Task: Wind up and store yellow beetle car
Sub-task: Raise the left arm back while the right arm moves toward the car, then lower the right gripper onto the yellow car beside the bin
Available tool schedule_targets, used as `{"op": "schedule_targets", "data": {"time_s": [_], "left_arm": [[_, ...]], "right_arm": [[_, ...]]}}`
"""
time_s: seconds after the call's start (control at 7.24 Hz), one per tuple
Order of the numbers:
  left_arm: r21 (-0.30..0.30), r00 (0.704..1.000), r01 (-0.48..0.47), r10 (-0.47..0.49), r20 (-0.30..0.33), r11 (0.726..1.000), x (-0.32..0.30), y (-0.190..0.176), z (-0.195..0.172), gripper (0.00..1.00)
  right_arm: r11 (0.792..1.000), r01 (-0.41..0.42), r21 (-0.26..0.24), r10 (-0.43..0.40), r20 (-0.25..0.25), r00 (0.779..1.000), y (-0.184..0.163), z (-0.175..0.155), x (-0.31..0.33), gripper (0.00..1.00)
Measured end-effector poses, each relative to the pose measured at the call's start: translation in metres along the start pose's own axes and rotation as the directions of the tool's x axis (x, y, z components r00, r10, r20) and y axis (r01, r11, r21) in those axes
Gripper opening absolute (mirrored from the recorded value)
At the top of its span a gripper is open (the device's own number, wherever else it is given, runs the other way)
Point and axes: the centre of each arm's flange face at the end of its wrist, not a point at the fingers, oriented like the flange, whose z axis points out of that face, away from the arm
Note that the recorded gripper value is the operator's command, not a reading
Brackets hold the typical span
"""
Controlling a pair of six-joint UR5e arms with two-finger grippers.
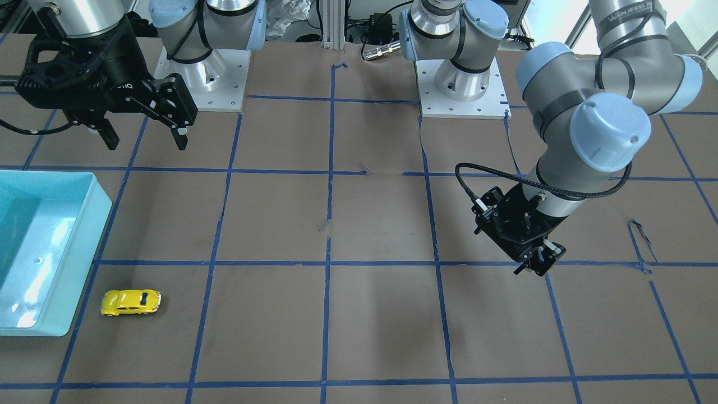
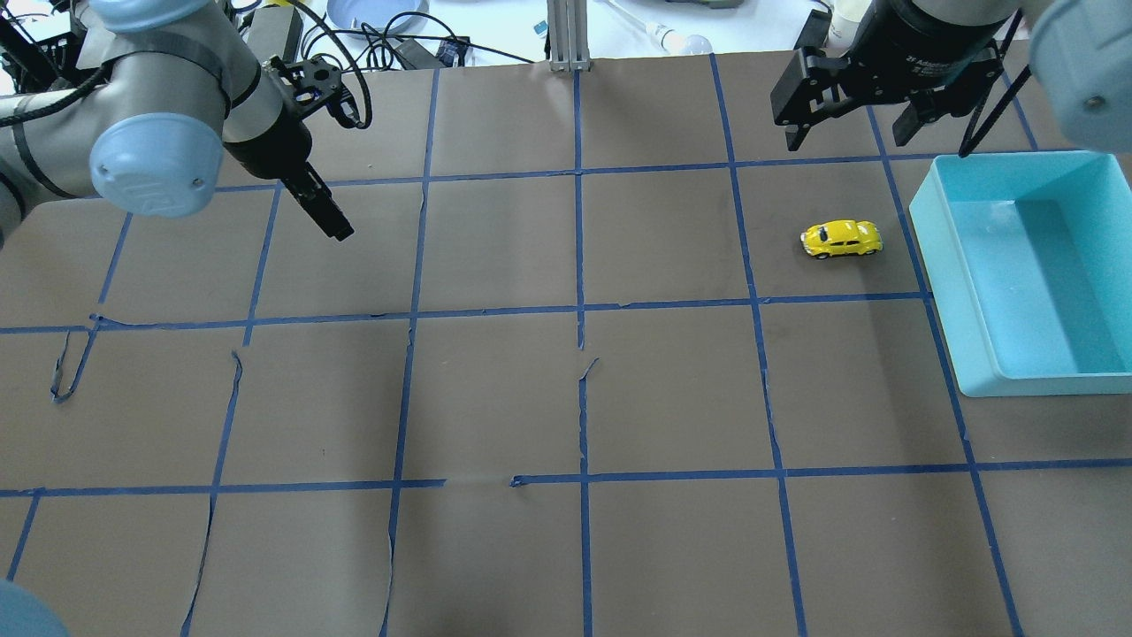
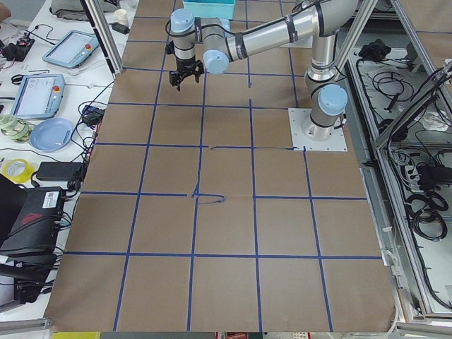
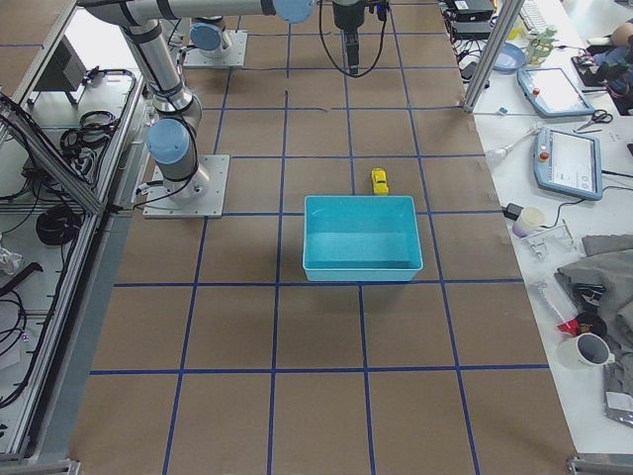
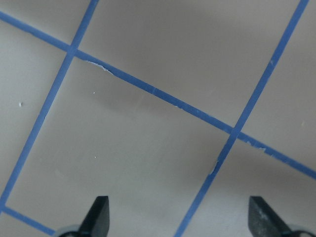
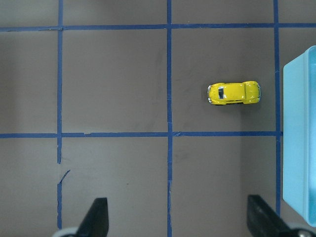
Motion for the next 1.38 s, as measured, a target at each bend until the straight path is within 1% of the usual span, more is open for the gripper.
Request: {"op": "schedule_targets", "data": {"time_s": [0.14, 0.28, 0.41, 0.55, 0.69, 0.83, 0.97, 1.1, 1.24, 1.38], "left_arm": [[0.006, 0.990, 0.139, -0.139, 0.006, 0.990, 0.012, 0.000, -0.015, 1.00], [0.004, 0.963, 0.268, -0.269, 0.014, 0.963, 0.026, -0.002, -0.029, 1.00], [0.010, 0.924, 0.381, -0.381, 0.025, 0.925, 0.038, 0.000, -0.046, 1.00], [0.016, 0.878, 0.478, -0.479, 0.029, 0.878, 0.049, 0.004, -0.062, 1.00], [0.010, 0.837, 0.547, -0.547, 0.030, 0.837, 0.062, 0.011, -0.080, 1.00], [0.005, 0.804, 0.593, -0.593, 0.040, 0.805, 0.073, 0.020, -0.096, 1.00], [0.009, 0.773, 0.633, -0.632, 0.054, 0.774, 0.081, 0.027, -0.109, 1.00], [0.017, 0.747, 0.662, -0.662, 0.062, 0.749, 0.086, 0.032, -0.116, 1.00], [0.024, 0.734, 0.676, -0.676, 0.066, 0.737, 0.090, 0.036, -0.122, 1.00], [0.031, 0.729, 0.680, -0.681, 0.069, 0.732, 0.093, 0.038, -0.126, 1.00]], "right_arm": [[1.000, 0.000, 0.000, 0.000, 0.000, 1.000, 0.000, 0.000, 0.000, 1.00], [1.000, 0.000, 0.000, 0.000, 0.000, 1.000, 0.000, 0.000, 0.000, 1.00], [1.000, 0.001, -0.002, -0.001, 0.000, 1.000, 0.000, 0.001, 0.000, 1.00], [1.000, 0.002, -0.004, -0.002, 0.000, 1.000, -0.001, 0.002, 0.000, 1.00], [1.000, 0.004, -0.005, -0.004, 0.000, 1.000, -0.002, 0.004, 0.002, 1.00], [1.000, 0.019, -0.010, -0.019, -0.002, 1.000, -0.006, 0.008, 0.005, 1.00], [0.998, 0.051, -0.021, -0.051, -0.002, 0.999, -0.011, 0.015, 0.011, 1.00], [0.995, 0.096, -0.042, -0.096, -0.001, 0.995, -0.018, 0.028, 0.019, 1.00], [0.985, 0.158, -0.074, -0.157, 0.007, 0.988, -0.028, 0.048, 0.030, 1.00], [0.956, 0.272, -0.105, -0.271, 0.024, 0.962, -0.040, 0.076, 0.043, 1.00]]}}
